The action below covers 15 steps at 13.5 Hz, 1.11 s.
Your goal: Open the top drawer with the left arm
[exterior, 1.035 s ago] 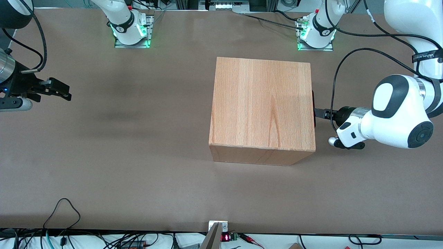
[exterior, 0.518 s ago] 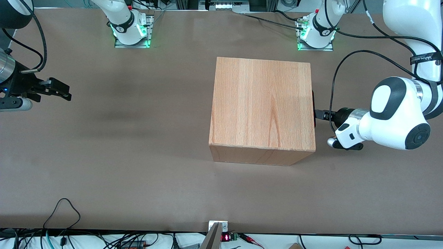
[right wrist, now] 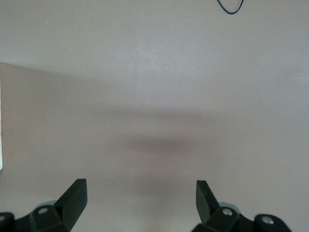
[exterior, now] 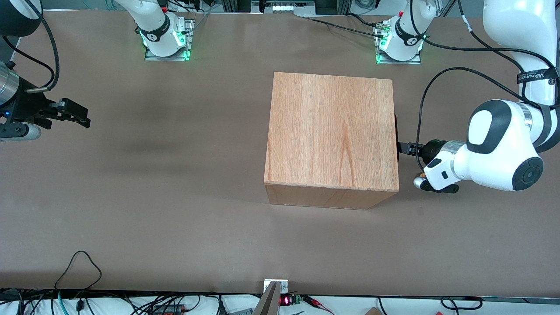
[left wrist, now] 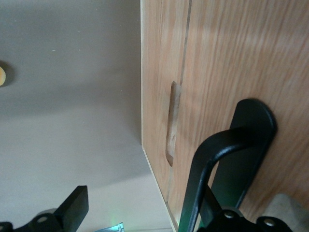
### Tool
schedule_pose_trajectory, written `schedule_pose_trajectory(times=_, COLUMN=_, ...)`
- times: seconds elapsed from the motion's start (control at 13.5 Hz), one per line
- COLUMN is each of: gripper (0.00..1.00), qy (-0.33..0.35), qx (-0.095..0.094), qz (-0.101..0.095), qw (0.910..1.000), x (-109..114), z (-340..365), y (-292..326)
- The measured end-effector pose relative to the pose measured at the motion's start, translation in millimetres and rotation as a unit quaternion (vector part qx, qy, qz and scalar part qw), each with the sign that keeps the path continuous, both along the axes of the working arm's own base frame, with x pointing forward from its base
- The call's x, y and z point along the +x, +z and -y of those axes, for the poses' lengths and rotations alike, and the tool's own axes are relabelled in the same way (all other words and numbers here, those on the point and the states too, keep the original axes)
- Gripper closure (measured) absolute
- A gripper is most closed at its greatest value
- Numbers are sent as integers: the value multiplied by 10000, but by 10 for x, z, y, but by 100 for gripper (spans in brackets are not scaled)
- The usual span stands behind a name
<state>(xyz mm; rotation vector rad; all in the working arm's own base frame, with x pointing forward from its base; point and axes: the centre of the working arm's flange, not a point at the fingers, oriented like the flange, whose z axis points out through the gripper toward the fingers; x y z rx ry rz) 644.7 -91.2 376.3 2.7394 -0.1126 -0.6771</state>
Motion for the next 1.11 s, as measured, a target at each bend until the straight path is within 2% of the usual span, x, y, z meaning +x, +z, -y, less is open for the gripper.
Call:
schedule_pose_trajectory(times=0.67, gripper=0, qy=5, qx=8, qz=-15, qw=10000, x=12, z=-30, y=-53)
schedule_pose_trajectory(times=0.89, gripper=0, qy=106, qx=93, qz=32, qw=9999, x=49, z=-192, y=-87)
schedule_pose_trajectory(times=1.11, gripper=0, qy=145, qx=75, qz=37, qw=9999, x=66, z=-322, y=-119)
